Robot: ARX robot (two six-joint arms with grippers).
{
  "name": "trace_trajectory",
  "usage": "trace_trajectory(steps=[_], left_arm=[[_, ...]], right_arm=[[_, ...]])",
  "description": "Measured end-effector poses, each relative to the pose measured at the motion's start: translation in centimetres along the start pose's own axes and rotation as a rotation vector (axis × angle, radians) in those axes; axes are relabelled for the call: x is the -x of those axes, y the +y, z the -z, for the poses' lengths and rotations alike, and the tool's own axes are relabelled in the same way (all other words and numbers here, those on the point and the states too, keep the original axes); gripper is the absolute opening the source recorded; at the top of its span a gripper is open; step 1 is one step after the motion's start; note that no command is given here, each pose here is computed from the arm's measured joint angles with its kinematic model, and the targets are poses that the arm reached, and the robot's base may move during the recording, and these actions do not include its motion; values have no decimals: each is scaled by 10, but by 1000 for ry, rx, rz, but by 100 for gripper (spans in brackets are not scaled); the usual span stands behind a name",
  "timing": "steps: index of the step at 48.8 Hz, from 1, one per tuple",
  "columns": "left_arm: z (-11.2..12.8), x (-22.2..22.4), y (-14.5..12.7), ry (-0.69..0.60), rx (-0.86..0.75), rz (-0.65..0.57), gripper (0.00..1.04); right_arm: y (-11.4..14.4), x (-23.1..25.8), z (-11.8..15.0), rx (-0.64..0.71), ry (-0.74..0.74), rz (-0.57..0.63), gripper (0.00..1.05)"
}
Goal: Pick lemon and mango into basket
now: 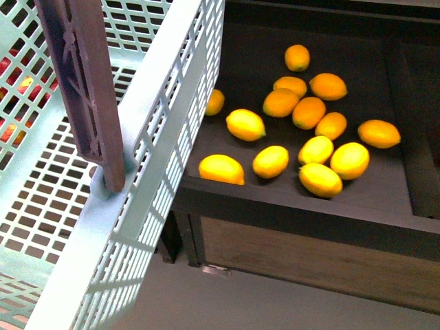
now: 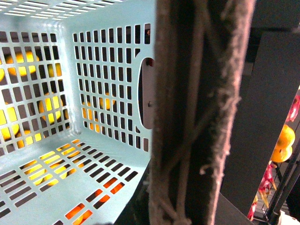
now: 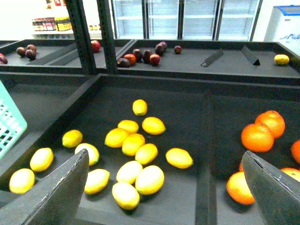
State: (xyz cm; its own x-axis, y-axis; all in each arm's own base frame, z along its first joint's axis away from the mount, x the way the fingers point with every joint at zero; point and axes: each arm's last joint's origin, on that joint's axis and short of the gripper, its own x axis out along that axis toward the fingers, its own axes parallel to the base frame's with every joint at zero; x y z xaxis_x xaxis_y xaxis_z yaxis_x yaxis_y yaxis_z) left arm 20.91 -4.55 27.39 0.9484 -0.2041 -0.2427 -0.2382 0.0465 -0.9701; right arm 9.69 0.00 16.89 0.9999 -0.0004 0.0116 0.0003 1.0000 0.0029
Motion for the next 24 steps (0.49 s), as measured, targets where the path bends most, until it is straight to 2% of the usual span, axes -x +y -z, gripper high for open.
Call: trace_trajectory(steps=[24], left_arm=[[0,0,0,-1,0,1,5]], right_arm=[[0,0,0,0,0,0,96]])
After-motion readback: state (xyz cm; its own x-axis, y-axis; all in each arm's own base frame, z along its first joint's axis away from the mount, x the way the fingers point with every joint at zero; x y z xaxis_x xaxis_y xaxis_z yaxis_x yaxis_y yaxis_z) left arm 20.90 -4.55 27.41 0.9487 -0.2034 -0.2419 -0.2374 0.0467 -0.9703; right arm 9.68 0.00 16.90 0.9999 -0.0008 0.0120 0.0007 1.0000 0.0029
